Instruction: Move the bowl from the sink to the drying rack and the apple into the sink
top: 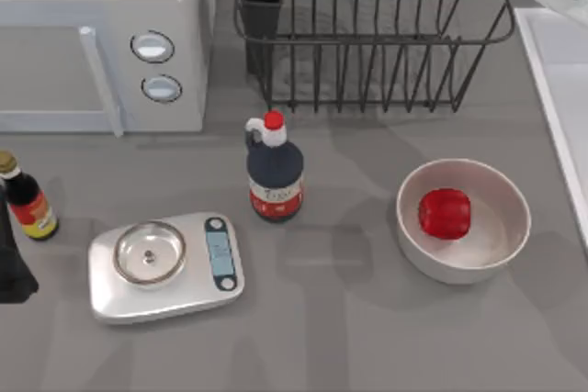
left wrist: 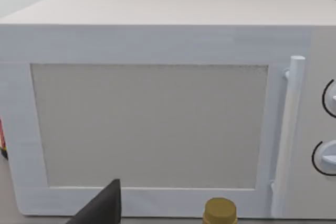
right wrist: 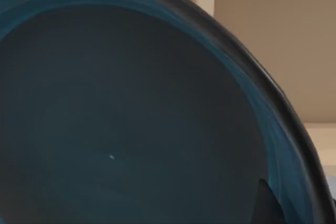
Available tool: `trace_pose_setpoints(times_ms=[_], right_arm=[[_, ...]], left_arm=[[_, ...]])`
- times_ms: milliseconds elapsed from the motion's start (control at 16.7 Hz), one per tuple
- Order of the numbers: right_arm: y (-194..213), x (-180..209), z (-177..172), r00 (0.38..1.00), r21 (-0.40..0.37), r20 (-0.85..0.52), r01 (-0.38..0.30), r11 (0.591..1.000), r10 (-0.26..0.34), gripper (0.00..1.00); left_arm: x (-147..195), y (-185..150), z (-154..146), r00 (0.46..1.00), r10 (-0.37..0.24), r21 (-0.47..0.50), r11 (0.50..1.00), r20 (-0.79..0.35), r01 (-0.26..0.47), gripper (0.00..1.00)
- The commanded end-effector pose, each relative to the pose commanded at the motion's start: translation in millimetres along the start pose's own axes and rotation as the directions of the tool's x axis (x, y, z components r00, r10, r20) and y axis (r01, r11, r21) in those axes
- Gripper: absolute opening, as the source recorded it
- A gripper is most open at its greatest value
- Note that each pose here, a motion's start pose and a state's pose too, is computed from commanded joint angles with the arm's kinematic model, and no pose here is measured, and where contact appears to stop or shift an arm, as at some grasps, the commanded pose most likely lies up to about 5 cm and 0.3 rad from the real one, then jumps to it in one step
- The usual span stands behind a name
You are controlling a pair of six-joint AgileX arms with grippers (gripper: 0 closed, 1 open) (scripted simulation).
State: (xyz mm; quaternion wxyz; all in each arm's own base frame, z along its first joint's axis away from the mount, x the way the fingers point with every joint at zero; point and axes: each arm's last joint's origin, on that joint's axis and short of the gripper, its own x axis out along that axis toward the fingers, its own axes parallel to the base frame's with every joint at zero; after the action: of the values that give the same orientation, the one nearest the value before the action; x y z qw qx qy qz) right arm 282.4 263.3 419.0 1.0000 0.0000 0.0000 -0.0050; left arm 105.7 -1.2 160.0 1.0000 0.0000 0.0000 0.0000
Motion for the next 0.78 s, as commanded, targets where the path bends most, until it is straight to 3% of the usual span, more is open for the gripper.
trace_pose_setpoints(times_ms=[300,780], right_arm=[[6,16,-20,1.0,-0.005,-0.007,0.001,1.0,-0.001,0.0],[14,82,-142,1.0,0.006,0.006,-0.002,1.0,0.002,0.0]], left_arm=[[0,0,0,1.0,0.0,0.0,1.0,0.0,0.0,1.0],[0,0,0,1.0,0.0,0.0,1.0,0.0,0.0,1.0]])
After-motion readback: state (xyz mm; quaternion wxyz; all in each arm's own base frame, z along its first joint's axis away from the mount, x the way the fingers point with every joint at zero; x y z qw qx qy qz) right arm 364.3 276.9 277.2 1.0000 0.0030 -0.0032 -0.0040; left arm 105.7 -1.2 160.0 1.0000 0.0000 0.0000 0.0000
